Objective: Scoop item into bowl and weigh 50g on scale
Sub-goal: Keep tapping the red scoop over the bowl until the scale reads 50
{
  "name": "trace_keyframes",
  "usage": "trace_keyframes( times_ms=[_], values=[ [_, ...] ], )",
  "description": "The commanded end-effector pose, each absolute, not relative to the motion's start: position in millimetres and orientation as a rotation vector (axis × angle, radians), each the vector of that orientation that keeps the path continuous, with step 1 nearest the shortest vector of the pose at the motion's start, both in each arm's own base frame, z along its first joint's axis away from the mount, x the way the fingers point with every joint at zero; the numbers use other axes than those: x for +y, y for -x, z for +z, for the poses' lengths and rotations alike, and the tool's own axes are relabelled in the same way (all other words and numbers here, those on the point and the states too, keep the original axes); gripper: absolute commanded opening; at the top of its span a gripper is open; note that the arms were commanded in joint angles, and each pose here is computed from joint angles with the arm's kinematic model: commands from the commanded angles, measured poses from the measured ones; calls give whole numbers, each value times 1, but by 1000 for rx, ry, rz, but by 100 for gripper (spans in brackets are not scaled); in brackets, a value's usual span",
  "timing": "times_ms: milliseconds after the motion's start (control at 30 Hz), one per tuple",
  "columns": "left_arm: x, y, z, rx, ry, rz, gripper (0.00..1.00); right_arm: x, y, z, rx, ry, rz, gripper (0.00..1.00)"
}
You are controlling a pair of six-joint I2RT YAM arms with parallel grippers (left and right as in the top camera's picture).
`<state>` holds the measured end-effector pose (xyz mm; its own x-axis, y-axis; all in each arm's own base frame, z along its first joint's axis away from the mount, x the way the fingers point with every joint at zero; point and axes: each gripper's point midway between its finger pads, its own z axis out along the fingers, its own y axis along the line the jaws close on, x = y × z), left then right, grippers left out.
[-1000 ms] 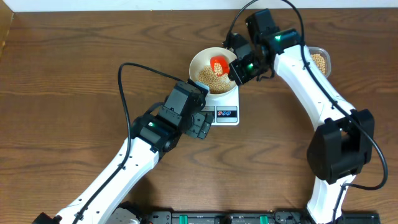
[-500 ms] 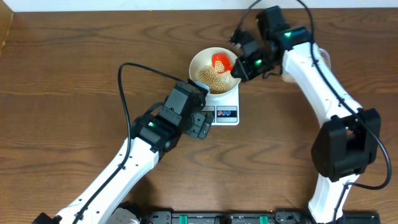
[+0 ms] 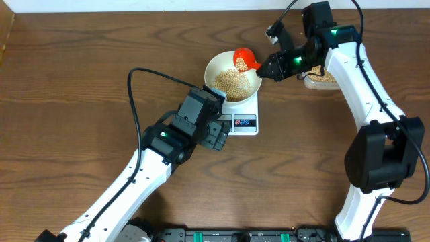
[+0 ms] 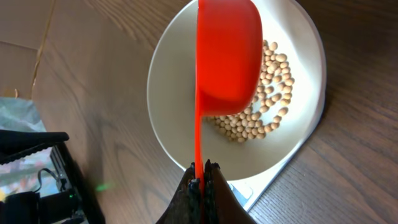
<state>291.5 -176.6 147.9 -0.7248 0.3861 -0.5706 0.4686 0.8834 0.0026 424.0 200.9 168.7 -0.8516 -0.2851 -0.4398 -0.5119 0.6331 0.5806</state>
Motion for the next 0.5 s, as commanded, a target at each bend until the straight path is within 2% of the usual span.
trace_keyframes(
  times_ms=[0, 467],
  values=[
    [-177, -291, 150, 2460, -629, -196, 92, 210, -420, 196, 2471, 689, 1070, 1],
    [-177, -291, 150, 2460, -629, -196, 92, 227, -411, 172, 2569, 794, 785, 1]
  ],
)
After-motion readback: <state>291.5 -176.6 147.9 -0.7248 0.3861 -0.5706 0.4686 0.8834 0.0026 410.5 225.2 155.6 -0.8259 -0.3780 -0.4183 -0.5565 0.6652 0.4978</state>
